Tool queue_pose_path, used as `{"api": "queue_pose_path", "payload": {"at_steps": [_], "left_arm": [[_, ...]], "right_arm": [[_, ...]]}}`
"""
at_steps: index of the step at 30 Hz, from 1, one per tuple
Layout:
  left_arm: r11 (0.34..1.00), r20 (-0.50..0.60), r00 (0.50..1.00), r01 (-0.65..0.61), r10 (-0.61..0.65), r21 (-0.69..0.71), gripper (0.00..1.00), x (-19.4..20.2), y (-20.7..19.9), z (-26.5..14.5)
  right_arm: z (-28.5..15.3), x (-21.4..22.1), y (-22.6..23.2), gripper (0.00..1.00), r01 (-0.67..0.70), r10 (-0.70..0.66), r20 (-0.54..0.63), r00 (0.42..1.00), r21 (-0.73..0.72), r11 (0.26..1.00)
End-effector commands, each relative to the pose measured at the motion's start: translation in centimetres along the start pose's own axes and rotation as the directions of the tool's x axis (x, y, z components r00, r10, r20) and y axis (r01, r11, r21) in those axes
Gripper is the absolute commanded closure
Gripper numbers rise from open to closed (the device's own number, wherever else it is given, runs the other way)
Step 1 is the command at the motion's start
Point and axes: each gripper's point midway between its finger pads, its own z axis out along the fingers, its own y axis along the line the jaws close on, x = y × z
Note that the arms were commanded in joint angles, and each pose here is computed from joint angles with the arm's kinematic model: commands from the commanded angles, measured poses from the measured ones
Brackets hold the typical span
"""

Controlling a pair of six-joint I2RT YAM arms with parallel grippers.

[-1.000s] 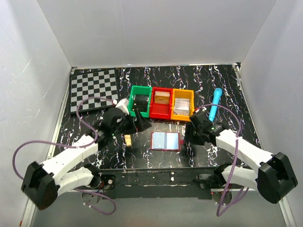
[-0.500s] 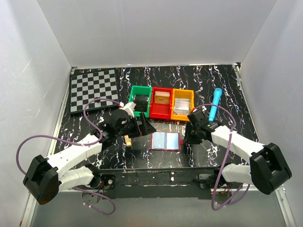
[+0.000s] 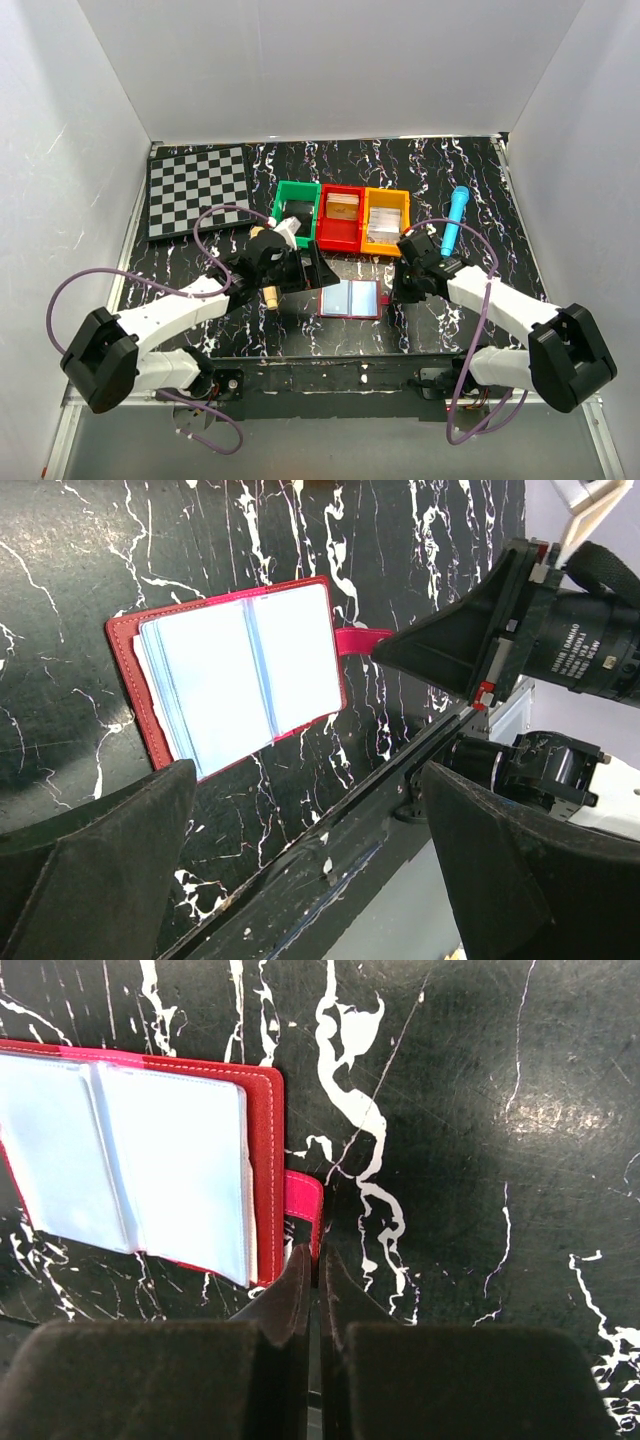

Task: Take the credit cards out of the card holder
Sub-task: Remove the credit card from the card holder.

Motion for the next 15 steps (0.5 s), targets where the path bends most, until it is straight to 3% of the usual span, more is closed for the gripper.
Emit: {"api": "queue_pose_path", "payload": {"at_steps": [1, 3, 15], "left_arm": [[1.0, 0.006, 1.0, -0.017, 0.016, 0.018, 0.08, -0.8, -1.5, 0.5], [1.0, -0.016, 1.0, -0.019, 0.019, -0.001, 0.13, -0.4, -1.1, 1.1], [0.998, -0.128, 0.991, -0.047, 0.043, -0.032, 0.17, 1.5, -0.8, 5.1]], "right_arm": [[-1.1, -0.9, 0.8, 0.99, 0.017, -0.015, 0.044, 0.999, -0.045, 0.999], [-2.0, -1.0, 1.5, 0.99, 0.022, -0.018, 0.047, 0.999, -0.082, 0.996], [-3.9, -0.6, 3.0, 0.99, 0.076, -0.068, 0.05, 0.996, -0.183, 0.98]]}}
